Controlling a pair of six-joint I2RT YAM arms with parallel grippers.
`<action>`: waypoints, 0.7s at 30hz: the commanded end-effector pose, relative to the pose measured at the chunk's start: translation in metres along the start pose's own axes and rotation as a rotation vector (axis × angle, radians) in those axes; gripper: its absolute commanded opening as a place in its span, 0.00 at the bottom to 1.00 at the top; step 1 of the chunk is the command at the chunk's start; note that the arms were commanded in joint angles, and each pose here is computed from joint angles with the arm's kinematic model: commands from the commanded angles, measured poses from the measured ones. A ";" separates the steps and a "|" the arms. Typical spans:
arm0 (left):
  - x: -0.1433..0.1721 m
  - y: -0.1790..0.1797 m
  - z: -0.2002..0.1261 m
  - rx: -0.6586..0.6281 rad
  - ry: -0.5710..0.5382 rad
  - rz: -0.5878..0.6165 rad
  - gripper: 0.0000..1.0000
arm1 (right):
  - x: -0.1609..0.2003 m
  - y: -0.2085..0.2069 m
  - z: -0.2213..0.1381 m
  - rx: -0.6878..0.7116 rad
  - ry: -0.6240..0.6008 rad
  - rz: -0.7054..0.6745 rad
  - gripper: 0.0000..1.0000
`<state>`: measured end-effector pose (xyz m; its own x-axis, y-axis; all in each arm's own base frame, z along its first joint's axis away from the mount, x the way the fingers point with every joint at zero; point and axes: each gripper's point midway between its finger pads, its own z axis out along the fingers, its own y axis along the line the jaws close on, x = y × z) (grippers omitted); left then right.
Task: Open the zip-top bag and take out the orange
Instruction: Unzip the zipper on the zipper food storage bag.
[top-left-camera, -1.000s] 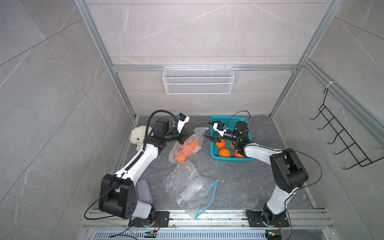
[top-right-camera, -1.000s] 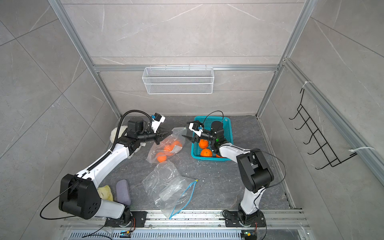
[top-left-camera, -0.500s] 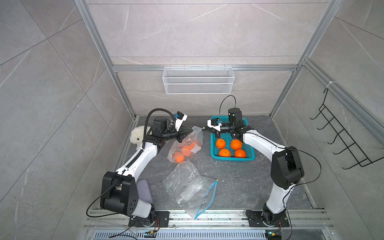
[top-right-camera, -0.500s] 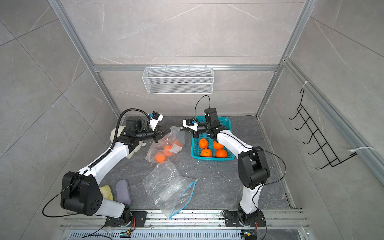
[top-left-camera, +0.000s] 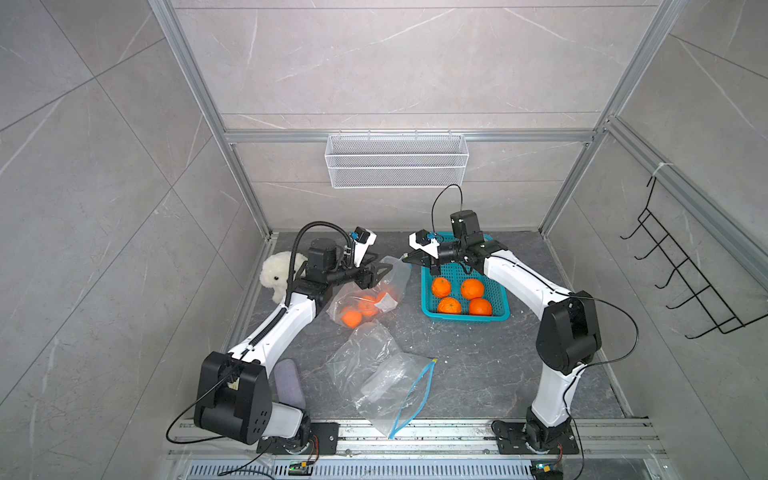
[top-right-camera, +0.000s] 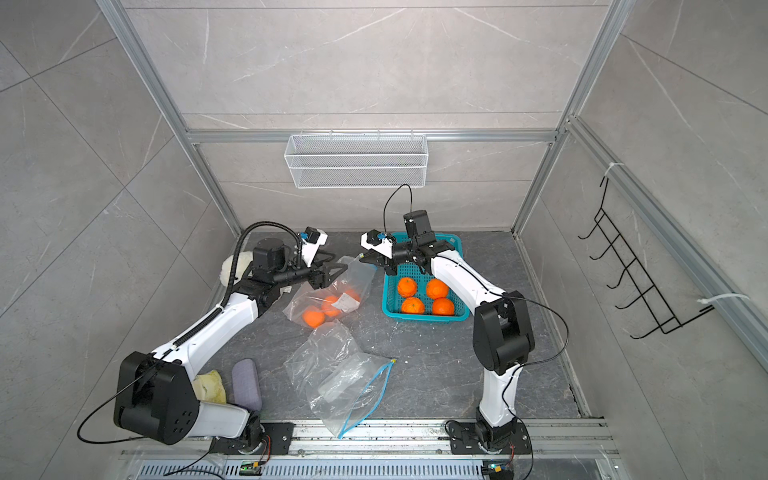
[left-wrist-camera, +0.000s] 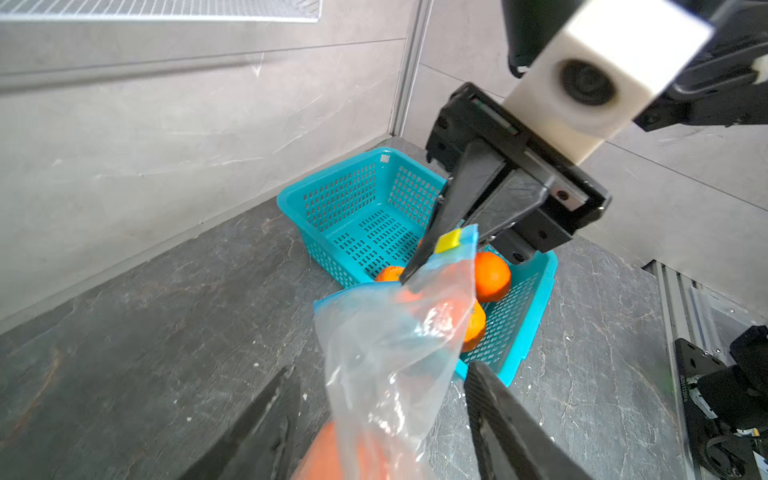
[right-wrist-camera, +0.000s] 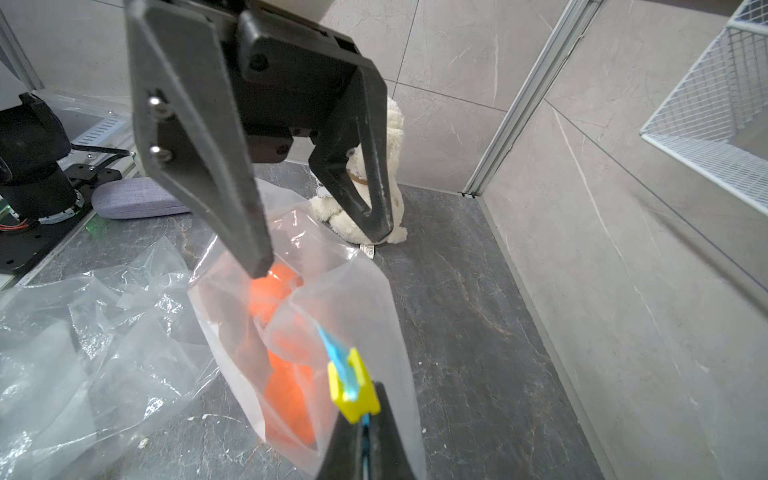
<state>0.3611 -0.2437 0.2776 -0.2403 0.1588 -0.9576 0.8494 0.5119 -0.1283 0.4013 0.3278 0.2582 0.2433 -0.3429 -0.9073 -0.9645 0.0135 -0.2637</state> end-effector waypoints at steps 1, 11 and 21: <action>-0.034 -0.024 0.000 0.041 -0.072 0.153 0.69 | 0.006 0.004 0.004 -0.031 0.028 0.086 0.00; -0.019 -0.002 0.027 0.029 0.049 0.145 0.56 | -0.001 0.009 0.004 -0.067 -0.001 0.096 0.00; -0.005 -0.005 0.039 0.091 0.053 0.110 0.51 | -0.006 0.013 0.002 -0.074 -0.008 0.102 0.00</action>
<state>0.3787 -0.2750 0.2652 -0.2032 0.2732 -0.9402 0.8896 0.4527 -0.0607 0.3962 0.3273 0.2518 0.1626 -0.3583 -0.9194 -0.9843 0.0063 -0.1765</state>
